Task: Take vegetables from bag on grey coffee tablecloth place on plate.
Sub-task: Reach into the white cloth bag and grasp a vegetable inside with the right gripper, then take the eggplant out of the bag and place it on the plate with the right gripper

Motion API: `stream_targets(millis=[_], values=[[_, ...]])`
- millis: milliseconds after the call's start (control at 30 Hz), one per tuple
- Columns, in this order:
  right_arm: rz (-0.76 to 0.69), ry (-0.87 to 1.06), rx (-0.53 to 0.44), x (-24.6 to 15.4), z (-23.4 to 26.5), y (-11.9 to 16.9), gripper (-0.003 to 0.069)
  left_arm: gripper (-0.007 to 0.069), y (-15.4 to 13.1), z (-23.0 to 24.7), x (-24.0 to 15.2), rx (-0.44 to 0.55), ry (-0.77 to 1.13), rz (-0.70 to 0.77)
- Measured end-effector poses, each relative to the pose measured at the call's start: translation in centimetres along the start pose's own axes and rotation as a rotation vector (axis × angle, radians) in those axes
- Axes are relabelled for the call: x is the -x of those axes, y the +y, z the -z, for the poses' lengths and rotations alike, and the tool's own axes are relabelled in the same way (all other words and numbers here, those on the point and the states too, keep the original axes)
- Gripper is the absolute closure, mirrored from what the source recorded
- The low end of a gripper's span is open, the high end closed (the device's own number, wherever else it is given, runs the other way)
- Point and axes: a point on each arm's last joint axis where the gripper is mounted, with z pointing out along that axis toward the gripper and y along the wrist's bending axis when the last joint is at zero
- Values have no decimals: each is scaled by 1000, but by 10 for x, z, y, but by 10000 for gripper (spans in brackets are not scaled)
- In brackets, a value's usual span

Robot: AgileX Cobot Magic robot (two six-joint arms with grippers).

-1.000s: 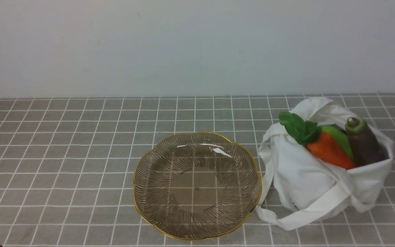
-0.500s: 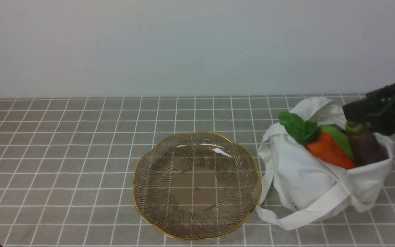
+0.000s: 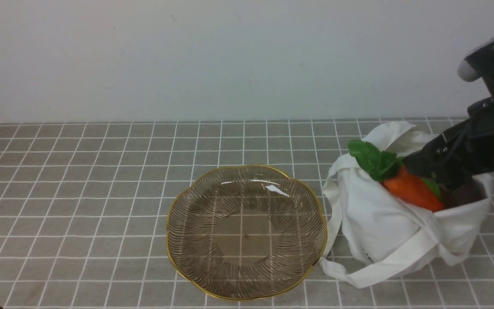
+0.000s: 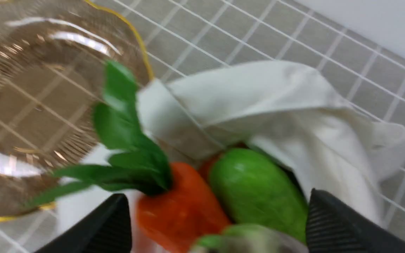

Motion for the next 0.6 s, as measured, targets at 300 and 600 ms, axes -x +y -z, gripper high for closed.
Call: stream_targets(millis=[300, 600], values=[[-23, 31, -82, 0, 5, -8, 403, 630, 0, 0, 0, 0, 0, 0], [33, -100, -159, 31, 64, -11, 402, 630, 0, 0, 0, 0, 0, 0]])
